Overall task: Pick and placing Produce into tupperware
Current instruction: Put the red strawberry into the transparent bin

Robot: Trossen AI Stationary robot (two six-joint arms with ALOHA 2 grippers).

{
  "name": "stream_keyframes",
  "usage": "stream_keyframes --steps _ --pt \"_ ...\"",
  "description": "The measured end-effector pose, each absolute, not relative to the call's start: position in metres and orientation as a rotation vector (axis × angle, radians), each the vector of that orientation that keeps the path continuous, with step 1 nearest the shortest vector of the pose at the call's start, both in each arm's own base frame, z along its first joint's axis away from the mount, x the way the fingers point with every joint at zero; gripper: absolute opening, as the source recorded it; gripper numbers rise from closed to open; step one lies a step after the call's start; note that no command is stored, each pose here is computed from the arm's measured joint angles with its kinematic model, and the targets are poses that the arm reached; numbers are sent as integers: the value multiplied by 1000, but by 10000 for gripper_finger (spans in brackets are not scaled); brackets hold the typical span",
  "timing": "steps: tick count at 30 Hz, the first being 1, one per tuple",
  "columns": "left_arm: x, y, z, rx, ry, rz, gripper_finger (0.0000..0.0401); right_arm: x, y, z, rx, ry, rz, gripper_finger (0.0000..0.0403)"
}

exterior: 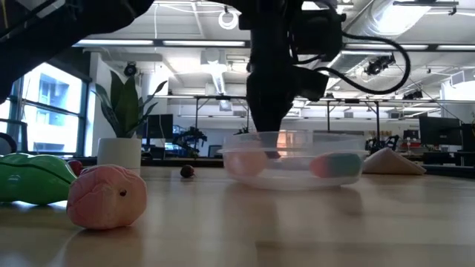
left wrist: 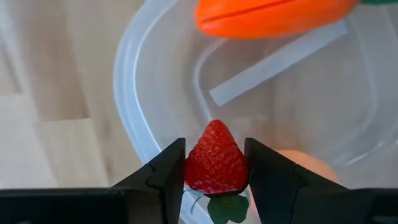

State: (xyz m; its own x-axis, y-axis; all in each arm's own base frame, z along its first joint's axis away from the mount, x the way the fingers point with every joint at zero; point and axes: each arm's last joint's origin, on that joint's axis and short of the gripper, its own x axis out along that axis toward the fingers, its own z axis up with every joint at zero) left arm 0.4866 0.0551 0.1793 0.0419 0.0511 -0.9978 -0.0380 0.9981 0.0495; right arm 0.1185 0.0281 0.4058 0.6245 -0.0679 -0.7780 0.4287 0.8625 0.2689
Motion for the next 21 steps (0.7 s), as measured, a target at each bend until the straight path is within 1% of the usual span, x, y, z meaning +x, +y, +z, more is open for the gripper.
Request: stream_keyframes --steps 13,21 --pt "479 98 179 -48 1542 155 140 119 28 406 460 855 -297 130" --pt "479 100 179 -100 1524 122 140 119 28 406 460 855 -297 130"
